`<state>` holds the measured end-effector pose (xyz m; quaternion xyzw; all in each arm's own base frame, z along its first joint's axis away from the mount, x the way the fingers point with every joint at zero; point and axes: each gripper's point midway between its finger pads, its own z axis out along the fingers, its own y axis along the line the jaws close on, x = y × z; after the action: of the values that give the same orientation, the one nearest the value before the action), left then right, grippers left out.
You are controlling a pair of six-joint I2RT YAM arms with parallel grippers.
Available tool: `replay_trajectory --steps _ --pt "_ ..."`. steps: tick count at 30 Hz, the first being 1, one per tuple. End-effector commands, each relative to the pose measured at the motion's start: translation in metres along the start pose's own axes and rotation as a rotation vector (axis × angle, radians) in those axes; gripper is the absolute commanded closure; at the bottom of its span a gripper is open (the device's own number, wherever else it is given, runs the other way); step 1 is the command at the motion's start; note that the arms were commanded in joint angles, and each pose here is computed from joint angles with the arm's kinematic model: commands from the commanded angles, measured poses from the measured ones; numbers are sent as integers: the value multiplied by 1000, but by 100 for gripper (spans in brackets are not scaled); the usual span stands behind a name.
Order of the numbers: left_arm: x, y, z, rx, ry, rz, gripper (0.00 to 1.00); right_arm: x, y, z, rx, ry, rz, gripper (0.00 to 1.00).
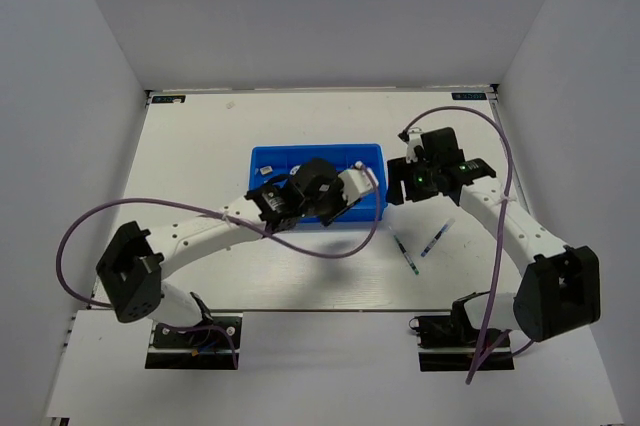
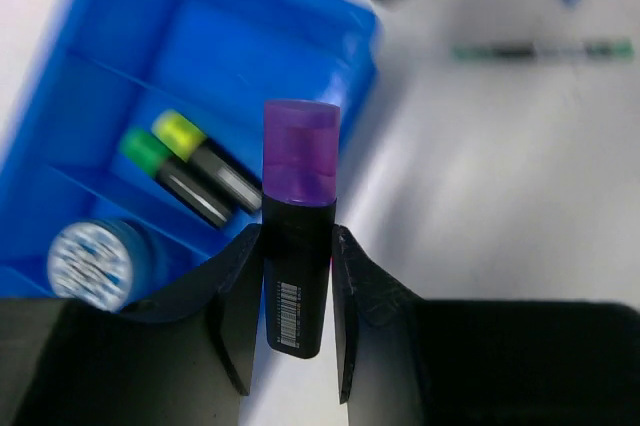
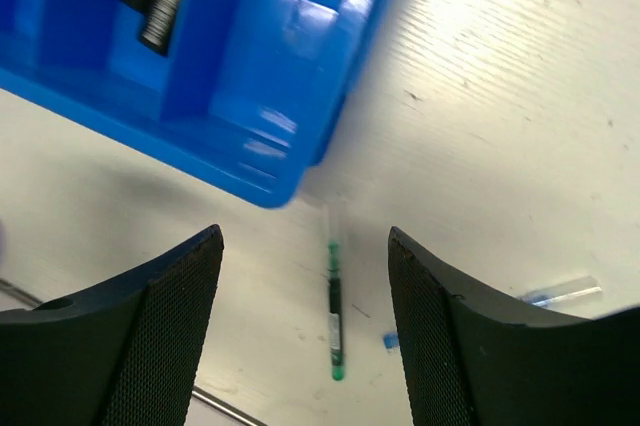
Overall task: Sort the stationery into containers
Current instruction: Place the pen in the storage box.
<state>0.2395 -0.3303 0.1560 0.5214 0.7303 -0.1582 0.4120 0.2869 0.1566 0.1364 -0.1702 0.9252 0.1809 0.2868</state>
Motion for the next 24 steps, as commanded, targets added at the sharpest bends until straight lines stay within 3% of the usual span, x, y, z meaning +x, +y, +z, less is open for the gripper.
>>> replay_trajectory --steps 1,3,4,12,16,24 --pt "-38 43 12 -159 -61 -51 87 -6 -14 -12 63 -75 -64 30" --pt "-56 71 17 -257 -58 -85 87 5 -23 -12 100 -63 -66 30" --pt "-43 79 27 -281 0 -106 87 8 -25 -13 108 -60 -63 30" --pt "-39 150 56 -527 147 -304 87 18 -70 -31 320 -100 3 47" --pt "-23 160 58 -607 172 -447 85 18 -83 -36 359 -102 98 54" --pt "1 153 66 -581 199 -570 80 42 -86 -16 282 106 357 66"
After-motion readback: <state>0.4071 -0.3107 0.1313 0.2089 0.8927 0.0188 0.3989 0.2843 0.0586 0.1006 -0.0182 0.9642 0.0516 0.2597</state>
